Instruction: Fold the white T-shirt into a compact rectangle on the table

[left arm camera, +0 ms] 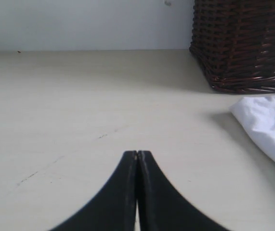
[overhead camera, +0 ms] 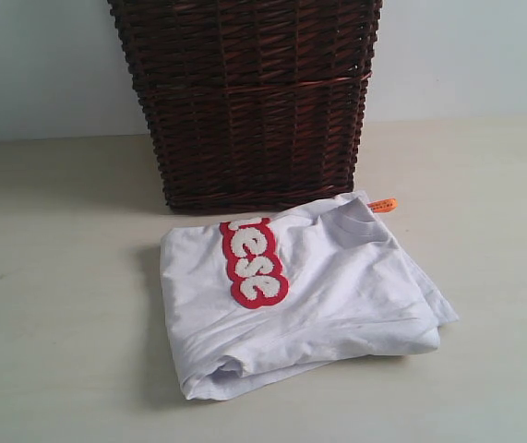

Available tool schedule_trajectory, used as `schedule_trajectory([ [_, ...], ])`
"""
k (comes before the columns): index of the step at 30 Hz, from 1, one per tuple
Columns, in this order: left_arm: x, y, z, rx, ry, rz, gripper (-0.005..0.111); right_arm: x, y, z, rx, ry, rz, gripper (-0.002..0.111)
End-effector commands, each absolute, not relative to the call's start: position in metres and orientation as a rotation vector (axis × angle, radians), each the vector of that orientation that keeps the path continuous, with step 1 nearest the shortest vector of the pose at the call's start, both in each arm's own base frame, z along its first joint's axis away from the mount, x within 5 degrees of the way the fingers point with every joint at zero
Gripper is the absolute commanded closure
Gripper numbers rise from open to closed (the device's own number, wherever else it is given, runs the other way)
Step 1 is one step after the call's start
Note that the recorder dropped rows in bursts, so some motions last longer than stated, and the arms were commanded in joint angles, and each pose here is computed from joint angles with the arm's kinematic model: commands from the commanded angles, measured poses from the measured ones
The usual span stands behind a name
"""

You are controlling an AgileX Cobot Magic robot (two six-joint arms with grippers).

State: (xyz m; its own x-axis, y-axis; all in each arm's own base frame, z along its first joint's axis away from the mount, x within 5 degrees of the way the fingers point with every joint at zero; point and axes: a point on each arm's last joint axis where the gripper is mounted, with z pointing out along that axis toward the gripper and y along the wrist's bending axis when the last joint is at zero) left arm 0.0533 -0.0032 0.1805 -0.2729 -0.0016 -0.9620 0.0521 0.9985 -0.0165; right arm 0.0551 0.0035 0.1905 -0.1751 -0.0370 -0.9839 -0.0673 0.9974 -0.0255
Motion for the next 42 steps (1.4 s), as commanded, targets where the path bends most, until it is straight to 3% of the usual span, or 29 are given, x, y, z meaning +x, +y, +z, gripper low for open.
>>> schedule_trajectory([
  [1, 0.0532, -0.003, 0.1814, 0.029, 1.836, -0.05, 0.107, 0.055, 0.003, 0.1895, -0.079, 1.743, 0.015, 0.108],
  [42, 0.0532, -0.003, 0.1814, 0.029, 1.836, -0.05, 0.107, 0.055, 0.0026, 0.1895, -0.059, 1.744, 0.026, 0.108],
])
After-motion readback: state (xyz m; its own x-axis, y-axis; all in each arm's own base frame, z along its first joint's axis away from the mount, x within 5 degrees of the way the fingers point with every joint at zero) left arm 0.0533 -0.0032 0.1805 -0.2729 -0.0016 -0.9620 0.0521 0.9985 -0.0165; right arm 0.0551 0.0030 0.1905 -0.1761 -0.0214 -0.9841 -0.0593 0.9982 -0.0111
